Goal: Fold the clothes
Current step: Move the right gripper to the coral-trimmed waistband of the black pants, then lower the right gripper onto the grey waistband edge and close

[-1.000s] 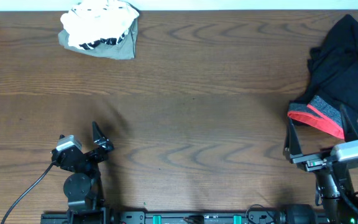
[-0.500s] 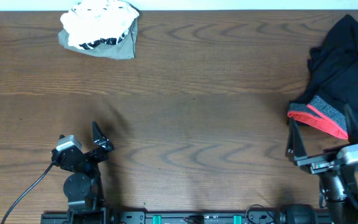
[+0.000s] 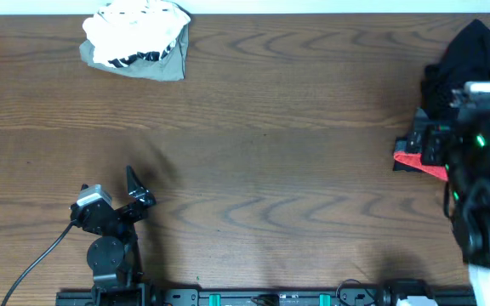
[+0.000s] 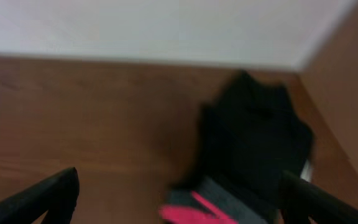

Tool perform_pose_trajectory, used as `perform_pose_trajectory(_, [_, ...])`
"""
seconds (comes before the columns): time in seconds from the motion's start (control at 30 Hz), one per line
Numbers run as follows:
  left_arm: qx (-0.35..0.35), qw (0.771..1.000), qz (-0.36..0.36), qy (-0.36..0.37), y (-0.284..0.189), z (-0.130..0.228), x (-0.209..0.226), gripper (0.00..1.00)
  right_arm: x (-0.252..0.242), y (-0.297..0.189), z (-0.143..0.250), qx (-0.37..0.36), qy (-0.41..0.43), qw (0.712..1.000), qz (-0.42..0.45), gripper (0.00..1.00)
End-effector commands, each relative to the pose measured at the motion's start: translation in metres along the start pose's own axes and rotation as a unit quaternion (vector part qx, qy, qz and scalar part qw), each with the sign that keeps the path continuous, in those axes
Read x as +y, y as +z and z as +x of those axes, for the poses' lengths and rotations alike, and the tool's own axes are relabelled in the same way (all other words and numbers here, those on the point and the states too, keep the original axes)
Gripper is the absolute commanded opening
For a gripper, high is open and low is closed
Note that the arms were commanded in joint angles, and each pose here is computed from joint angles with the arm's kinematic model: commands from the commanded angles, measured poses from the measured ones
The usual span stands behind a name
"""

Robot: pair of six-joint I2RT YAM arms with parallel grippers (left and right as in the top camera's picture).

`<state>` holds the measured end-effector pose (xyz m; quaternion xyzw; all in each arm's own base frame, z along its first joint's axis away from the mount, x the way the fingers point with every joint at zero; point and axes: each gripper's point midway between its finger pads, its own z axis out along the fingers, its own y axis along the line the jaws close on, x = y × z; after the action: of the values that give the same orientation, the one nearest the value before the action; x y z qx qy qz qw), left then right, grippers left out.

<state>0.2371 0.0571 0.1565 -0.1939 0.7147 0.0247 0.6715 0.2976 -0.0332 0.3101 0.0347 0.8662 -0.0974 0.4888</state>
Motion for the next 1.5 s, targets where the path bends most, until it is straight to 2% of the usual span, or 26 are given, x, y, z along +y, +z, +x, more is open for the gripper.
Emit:
perform_pose_trajectory(0.0, [0.022, 1.0, -0.012, 0.008, 0.001, 0.016, 0.006, 0.98, -0.016, 0.016, 0.015, 0.052, -0.001, 0.997, 0.06, 0.99])
perform_pose_trajectory(0.17, [0.021, 1.0, -0.011, 0.008, 0.001, 0.016, 0.006, 0.98, -0.017, 0.047, 0.045, 0.129, -0.015, 0.988, 0.077, 0.99])
perform_pose_trajectory(0.37, [0.021, 1.0, -0.011, 0.008, 0.001, 0.016, 0.006, 0.98, -0.066, 0.065, 0.071, 0.168, 0.113, 0.958, 0.205, 0.99])
perform_pose_trajectory(0.47, [0.021, 1.0, -0.011, 0.008, 0.001, 0.016, 0.006, 0.98, -0.079, 0.074, 0.08, 0.18, 0.144, 0.948, 0.221, 0.99])
perform_pose_trajectory(0.57, [0.021, 1.0, -0.011, 0.008, 0.001, 0.016, 0.006, 0.98, -0.075, 0.09, 0.078, 0.175, 0.164, 0.951, 0.196, 0.99])
perform_pose_trajectory(0.63, [0.021, 1.0, -0.011, 0.008, 0.001, 0.016, 0.006, 0.98, -0.076, 0.097, 0.075, 0.177, 0.123, 0.958, 0.188, 0.99])
perform_pose_trajectory(0.73, [0.021, 1.0, -0.011, 0.008, 0.001, 0.016, 0.006, 0.98, -0.076, 0.109, 0.071, 0.187, 0.008, 0.968, 0.166, 0.99])
perform_pose_trajectory(0.83, [0.021, 1.0, -0.011, 0.008, 0.001, 0.016, 0.006, 0.98, -0.074, 0.119, 0.08, 0.222, -0.11, 0.959, 0.137, 0.99])
perform_pose_trajectory(0.9, [0.022, 1.0, -0.011, 0.008, 0.001, 0.016, 0.006, 0.98, -0.072, 0.124, 0.089, 0.243, -0.142, 0.951, 0.126, 0.99])
perform_pose_trajectory(1.0, [0.022, 1.0, -0.011, 0.008, 0.001, 0.016, 0.006, 0.98, -0.07, 0.121, 0.117, 0.313, -0.265, 0.909, 0.077, 0.99])
perform_pose_trajectory(1.1, [0.021, 1.0, -0.011, 0.008, 0.001, 0.016, 0.006, 0.98, -0.079, 0.106, 0.138, 0.381, -0.39, 0.837, 0.043, 0.99])
perform_pose_trajectory(1.27, [0.022, 1.0, -0.011, 0.008, 0.001, 0.016, 0.006, 0.98, -0.106, 0.095, 0.134, 0.416, -0.456, 0.782, 0.085, 0.99])
perform_pose_trajectory(1.37, [0.022, 1.0, -0.011, 0.008, 0.001, 0.016, 0.006, 0.98, -0.113, 0.093, 0.135, 0.425, -0.478, 0.764, 0.077, 0.99])
perform_pose_trajectory(1.47, [0.021, 1.0, -0.011, 0.008, 0.001, 0.016, 0.006, 0.98, -0.109, 0.099, 0.139, 0.414, -0.475, 0.774, 0.057, 0.99])
